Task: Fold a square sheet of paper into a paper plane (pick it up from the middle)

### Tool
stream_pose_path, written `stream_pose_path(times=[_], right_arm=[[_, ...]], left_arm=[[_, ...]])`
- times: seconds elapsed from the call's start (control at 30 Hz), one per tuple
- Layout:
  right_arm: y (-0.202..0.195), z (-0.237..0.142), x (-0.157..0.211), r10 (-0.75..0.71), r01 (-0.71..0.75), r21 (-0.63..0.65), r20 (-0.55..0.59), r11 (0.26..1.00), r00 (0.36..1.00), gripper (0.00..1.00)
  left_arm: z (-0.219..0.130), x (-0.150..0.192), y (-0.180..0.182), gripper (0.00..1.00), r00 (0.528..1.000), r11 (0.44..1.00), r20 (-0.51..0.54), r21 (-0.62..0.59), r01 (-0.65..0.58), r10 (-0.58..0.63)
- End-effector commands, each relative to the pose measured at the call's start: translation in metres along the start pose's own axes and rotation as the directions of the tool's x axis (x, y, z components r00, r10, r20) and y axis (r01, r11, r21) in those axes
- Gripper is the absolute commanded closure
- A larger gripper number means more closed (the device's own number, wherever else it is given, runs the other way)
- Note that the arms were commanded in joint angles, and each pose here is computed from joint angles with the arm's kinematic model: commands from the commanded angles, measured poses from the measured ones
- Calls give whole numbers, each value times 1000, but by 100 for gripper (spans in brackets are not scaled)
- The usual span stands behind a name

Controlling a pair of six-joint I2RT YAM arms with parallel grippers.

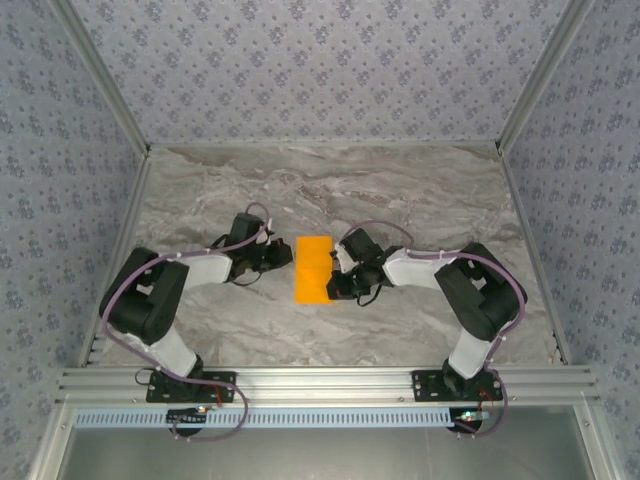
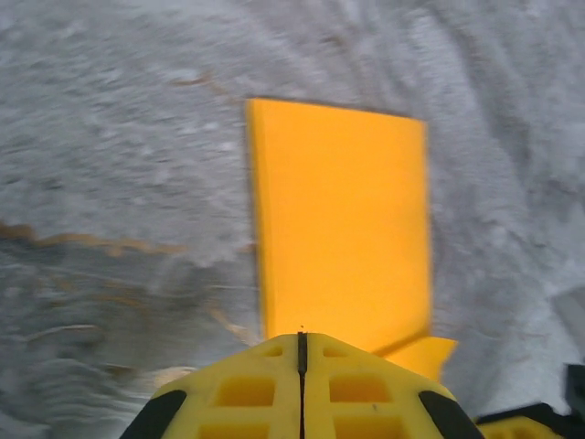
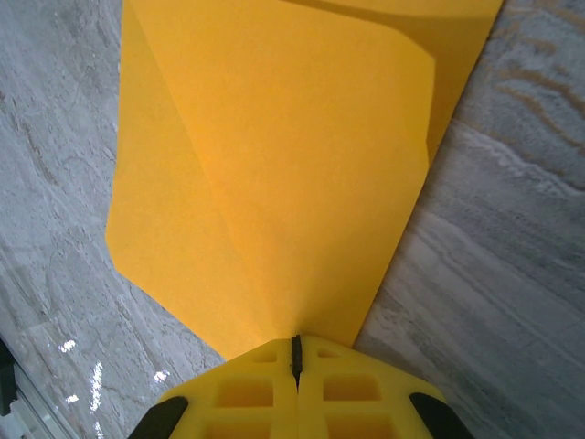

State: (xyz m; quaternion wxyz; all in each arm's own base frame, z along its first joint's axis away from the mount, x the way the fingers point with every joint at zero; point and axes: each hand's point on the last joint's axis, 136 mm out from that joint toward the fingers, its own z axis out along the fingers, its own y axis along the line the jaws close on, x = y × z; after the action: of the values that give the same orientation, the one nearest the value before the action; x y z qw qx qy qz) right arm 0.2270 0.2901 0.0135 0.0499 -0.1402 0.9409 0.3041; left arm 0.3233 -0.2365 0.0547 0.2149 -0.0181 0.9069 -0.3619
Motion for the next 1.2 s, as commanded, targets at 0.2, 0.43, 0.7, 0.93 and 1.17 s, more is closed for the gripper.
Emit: stream_pose_path(times=[0.2,0.43,0.7,0.93,1.17], right_arm=[[-45,13,34,76,-57,191,-93,980,993,100],[-17,2,9,36,-32,106,-34,994,999,100],[23,-5,-25,7,-6,-22,49,1000,999,100],[27,5,-44,-1,2,-22,70,1000,998,100],[10,17,-34,11,-12,26,22,1000,1000,100]], left_arm=[[22,45,-34,93,993,997,-107,55,-51,56],[35,56,-10,96,989,999,-149,-36,-24,18],[34,70,11,100,984,995,-176,-97,-18,1],[33,74,16,100,983,994,-183,-112,-13,-8],[34,75,21,100,984,990,-177,-138,10,-34]])
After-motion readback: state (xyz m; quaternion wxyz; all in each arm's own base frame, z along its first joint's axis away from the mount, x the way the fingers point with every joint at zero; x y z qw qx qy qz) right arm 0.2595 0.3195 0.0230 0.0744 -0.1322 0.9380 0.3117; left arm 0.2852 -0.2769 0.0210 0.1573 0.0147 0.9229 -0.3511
